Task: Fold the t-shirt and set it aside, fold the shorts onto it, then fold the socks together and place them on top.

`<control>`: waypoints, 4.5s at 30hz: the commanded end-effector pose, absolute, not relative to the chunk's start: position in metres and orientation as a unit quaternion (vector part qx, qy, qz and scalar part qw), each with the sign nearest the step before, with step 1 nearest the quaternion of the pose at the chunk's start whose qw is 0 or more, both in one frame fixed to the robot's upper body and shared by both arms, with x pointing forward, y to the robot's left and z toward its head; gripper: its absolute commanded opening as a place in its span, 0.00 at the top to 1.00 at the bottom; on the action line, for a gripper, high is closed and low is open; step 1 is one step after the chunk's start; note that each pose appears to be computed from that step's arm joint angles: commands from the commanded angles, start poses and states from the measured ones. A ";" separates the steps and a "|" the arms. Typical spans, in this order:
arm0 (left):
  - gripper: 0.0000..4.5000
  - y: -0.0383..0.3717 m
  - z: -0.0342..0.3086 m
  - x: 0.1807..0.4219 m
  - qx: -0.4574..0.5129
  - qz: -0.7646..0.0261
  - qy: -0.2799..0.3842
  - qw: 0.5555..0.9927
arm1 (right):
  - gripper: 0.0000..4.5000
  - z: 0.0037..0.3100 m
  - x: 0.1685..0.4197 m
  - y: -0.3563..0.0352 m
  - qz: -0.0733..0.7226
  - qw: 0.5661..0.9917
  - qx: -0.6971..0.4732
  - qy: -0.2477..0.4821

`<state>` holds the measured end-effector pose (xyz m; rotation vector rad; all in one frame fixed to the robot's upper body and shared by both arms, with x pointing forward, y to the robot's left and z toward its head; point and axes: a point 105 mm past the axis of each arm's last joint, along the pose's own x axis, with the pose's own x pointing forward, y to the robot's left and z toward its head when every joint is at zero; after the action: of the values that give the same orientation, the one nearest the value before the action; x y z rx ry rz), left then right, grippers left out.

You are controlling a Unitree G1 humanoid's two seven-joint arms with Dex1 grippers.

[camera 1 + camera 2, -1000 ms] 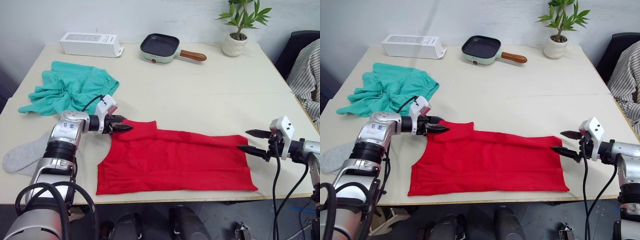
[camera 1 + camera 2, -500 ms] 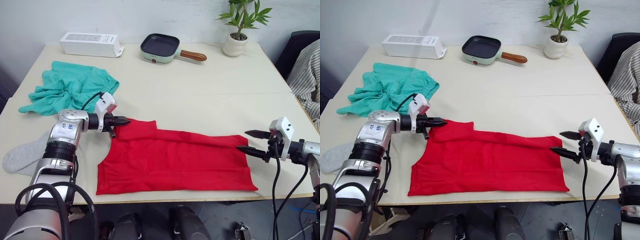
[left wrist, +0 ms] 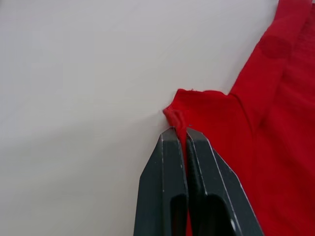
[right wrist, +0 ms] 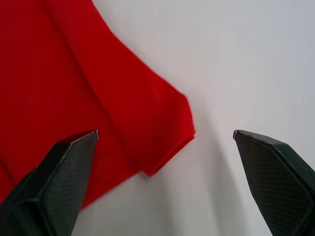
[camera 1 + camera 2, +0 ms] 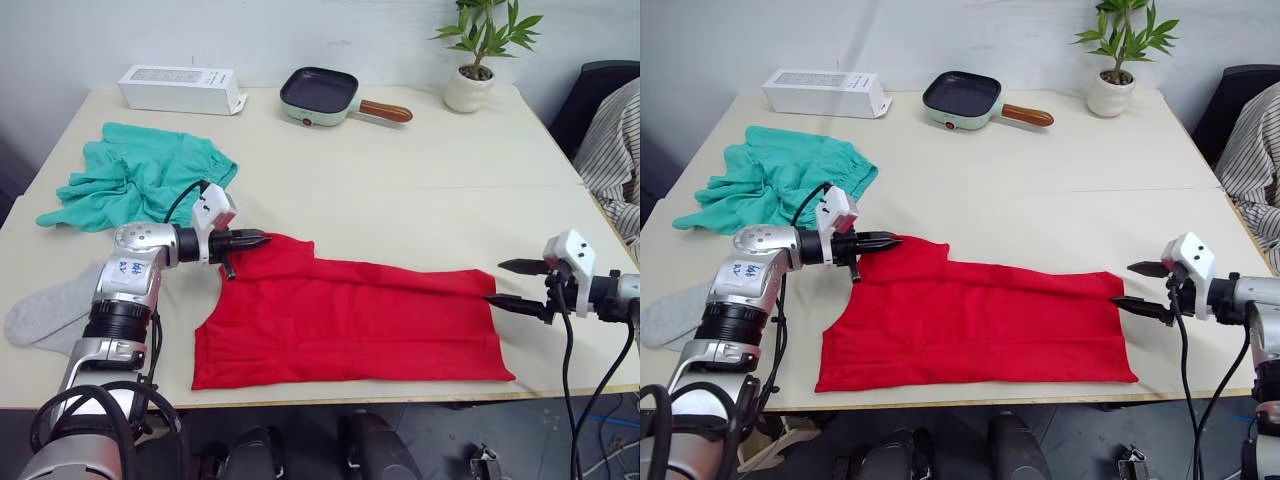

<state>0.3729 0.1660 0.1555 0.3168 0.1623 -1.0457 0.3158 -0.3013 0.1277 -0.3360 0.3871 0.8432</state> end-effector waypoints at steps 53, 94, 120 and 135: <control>1.00 0.204 0.115 0.263 0.476 -0.513 -0.094 0.708 | 0.99 0.103 0.261 -0.286 0.395 0.836 -0.380 -0.033; 1.00 0.146 0.097 0.291 0.244 -0.613 0.053 0.750 | 0.99 0.089 0.313 -0.213 0.437 0.882 -0.172 0.028; 1.00 0.198 0.084 0.364 0.170 -0.273 0.090 0.942 | 0.99 0.074 0.332 -0.168 0.256 0.960 -0.108 0.024; 1.00 0.185 0.153 0.336 0.128 -0.402 -0.082 0.903 | 0.99 0.133 0.301 -0.259 0.278 0.960 -0.033 -0.028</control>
<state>0.3462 0.1895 0.1257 0.2452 -0.0754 -0.7586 0.3055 -0.2640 0.1127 -0.0647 -0.0272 0.4841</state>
